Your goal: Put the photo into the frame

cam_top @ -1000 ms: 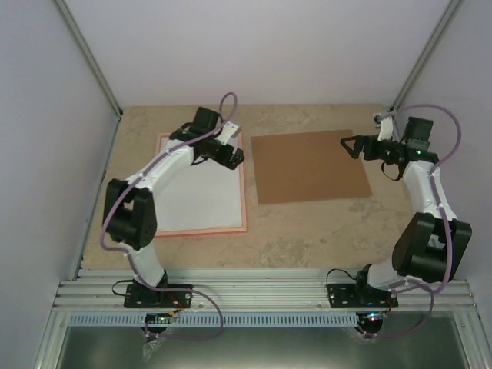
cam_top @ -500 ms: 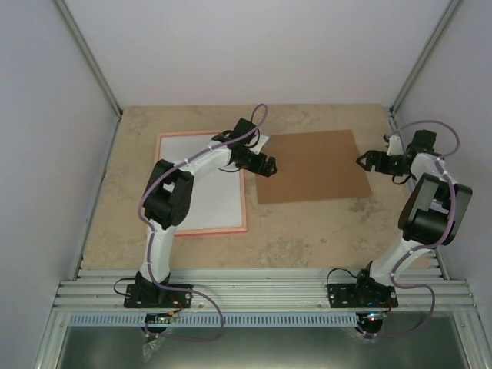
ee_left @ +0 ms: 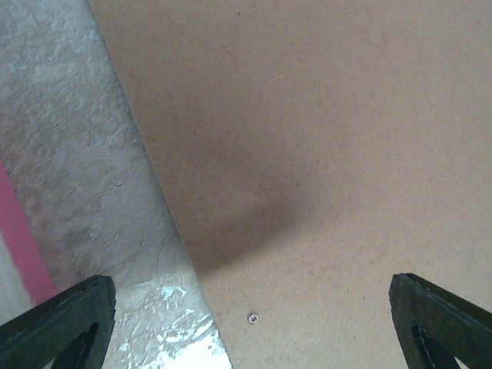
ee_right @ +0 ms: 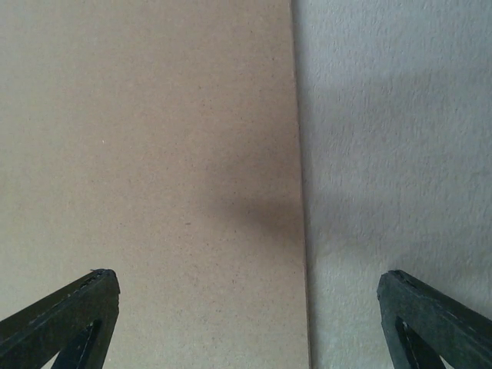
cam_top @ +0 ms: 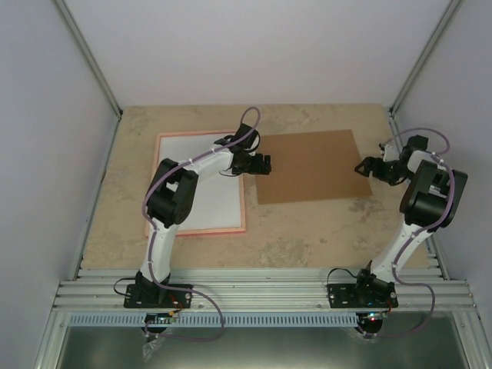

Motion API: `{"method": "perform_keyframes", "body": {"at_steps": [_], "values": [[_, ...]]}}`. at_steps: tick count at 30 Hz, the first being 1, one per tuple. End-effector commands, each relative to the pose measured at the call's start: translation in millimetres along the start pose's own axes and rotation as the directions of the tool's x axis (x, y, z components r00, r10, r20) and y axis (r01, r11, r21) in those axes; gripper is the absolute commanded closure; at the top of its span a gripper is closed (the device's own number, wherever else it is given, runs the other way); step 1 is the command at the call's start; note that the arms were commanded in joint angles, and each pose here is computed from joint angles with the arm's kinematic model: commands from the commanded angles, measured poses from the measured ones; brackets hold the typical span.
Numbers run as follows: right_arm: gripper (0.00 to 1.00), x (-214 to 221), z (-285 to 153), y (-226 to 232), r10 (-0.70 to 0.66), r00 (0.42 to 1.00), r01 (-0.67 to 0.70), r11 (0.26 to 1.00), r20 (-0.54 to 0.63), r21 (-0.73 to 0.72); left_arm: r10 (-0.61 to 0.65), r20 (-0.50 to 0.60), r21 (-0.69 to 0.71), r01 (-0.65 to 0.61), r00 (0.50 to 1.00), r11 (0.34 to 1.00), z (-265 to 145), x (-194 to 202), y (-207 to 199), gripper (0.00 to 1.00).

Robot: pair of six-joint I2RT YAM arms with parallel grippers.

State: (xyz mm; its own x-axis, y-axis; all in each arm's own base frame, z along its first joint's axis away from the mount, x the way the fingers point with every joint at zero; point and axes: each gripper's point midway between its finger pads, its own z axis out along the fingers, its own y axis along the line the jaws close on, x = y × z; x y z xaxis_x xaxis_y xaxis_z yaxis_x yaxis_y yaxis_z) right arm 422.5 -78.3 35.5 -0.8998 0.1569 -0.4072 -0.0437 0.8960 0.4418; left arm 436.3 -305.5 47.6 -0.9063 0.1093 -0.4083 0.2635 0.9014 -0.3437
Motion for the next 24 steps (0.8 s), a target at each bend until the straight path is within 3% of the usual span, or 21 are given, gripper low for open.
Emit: {"method": "perform_keyframes", "body": {"at_steps": [1,7,15,19,24], "values": [[0.09,19,17,-8,0.054,0.995,-0.056,0.998,-0.079,-0.018,-0.099,-0.027,-0.041,0.097,0.995,0.994,19,14,12,0.00],[0.13,38,30,5,0.125,0.982,-0.142,0.983,-0.143,-0.120,-0.154,-0.085,0.013,0.155,0.984,0.988,36,25,5,0.01],[0.16,67,35,15,0.164,0.963,-0.200,0.967,-0.213,-0.160,-0.148,-0.144,0.219,0.177,0.978,0.959,43,28,-30,0.06],[0.17,71,36,17,0.166,0.960,-0.206,0.964,-0.224,-0.167,-0.113,-0.059,0.338,0.126,0.992,0.933,14,3,-56,0.10],[0.18,71,36,21,0.166,0.960,-0.210,0.959,-0.224,-0.190,-0.052,0.144,0.444,-0.018,0.988,0.896,-52,-31,-90,0.14]]}}
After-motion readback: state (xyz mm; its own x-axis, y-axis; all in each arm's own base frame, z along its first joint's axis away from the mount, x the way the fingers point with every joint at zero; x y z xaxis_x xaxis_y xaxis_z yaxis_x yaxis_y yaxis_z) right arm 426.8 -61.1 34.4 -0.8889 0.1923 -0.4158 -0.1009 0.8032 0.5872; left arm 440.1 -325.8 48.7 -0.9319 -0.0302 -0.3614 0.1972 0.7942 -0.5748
